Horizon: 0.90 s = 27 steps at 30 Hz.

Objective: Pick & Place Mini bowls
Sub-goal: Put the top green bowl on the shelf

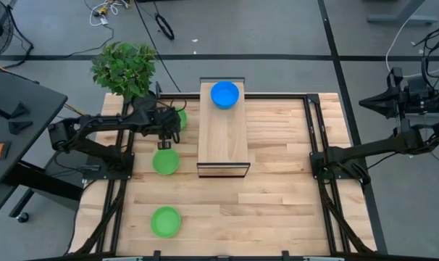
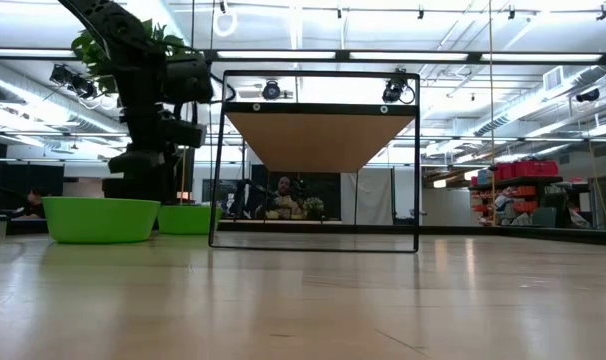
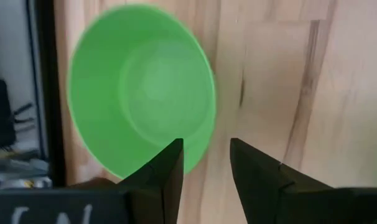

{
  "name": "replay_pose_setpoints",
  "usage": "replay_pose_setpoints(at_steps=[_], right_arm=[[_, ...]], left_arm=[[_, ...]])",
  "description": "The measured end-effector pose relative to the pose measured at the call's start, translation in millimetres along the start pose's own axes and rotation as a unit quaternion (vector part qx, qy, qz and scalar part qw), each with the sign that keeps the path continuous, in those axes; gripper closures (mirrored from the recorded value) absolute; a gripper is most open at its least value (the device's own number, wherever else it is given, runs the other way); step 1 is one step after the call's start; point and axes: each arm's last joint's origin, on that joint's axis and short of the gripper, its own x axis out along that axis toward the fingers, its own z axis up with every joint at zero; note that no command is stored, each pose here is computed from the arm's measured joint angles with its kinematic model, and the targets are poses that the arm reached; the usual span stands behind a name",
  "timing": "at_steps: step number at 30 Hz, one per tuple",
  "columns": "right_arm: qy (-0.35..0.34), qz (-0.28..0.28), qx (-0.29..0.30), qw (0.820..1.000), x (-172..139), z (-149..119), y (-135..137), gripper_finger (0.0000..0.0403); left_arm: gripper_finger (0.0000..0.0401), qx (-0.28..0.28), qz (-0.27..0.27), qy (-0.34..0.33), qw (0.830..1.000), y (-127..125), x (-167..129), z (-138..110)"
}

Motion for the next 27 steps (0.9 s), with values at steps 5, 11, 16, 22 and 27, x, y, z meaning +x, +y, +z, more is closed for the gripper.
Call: replay_pose_setpoints(at_steps=[5, 11, 16, 22, 27], right_arm=[[0.0, 0.0, 0.0, 1.0, 0, 0, 0, 0.0396], [0.0, 0.0, 0.0, 1.0, 0, 0, 0, 0.0396], [0.0, 0.0, 0.0, 1.0, 0, 0, 0, 0.0396], [0.0, 0.0, 0.0, 1.0, 0, 0, 0, 0.0396], [0.0, 0.0, 0.0, 1.0, 0, 0, 0, 0.0396]], left_arm=[[0.0263, 0.022, -0.011, -0.02, 0.999, 5, -4, 5], [0.0263, 0.035, -0.033, -0.024, 0.999, 4, -4, 4], [0.0263, 0.021, -0.038, -0.022, 0.999, 10, -2, 1], [0.0263, 0.021, -0.046, -0.004, 0.999, 12, 9, 0], [0.0263, 0.025, -0.052, 0.002, 0.998, 10, 14, 1]])
